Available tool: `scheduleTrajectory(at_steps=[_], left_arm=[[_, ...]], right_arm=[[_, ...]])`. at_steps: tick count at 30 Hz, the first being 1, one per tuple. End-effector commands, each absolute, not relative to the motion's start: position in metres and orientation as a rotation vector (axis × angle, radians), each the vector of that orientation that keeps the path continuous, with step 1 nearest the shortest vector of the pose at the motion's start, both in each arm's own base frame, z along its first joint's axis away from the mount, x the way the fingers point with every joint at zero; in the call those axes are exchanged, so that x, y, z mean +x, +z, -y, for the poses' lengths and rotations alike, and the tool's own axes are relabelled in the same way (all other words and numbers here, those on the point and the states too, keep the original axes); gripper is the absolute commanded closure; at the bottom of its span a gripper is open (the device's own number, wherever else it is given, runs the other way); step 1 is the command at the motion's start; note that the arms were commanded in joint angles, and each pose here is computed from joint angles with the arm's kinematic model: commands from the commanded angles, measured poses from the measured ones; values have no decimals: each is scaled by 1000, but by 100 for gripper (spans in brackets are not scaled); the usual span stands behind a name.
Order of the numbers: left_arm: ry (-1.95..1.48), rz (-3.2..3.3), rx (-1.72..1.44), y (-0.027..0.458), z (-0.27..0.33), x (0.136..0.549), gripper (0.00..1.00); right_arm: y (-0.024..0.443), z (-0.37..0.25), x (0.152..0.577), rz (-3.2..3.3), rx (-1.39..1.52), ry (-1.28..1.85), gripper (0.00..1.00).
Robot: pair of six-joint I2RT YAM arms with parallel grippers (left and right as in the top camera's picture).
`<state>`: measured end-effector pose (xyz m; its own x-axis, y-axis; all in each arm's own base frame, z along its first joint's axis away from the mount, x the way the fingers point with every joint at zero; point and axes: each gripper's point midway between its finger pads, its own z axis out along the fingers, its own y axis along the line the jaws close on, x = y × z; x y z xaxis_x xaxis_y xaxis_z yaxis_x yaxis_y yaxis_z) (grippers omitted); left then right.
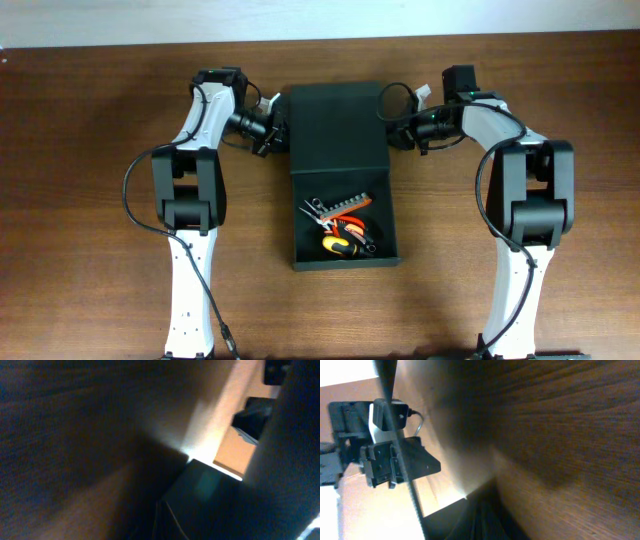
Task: Pack container
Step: 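Tilt the lid forward over the box with both grippers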
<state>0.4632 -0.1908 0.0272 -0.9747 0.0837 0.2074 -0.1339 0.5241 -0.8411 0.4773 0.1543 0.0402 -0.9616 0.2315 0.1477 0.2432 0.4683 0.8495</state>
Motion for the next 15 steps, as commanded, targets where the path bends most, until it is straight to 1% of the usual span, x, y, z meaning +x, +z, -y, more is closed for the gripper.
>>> scheduleTrajectory(at_steps=[1, 6, 15], left_arm=[[1627, 2473, -49, 42, 204, 466, 98], [1645, 2491, -101, 57, 204, 468, 98], [1669, 2516, -184, 105, 205, 469, 98]], right_arm=[[67, -162, 486, 2612, -342, -1721, 96], [94, -160, 496, 2577, -289, -1830, 96], [116, -162, 498, 2578, -279, -1835, 96]])
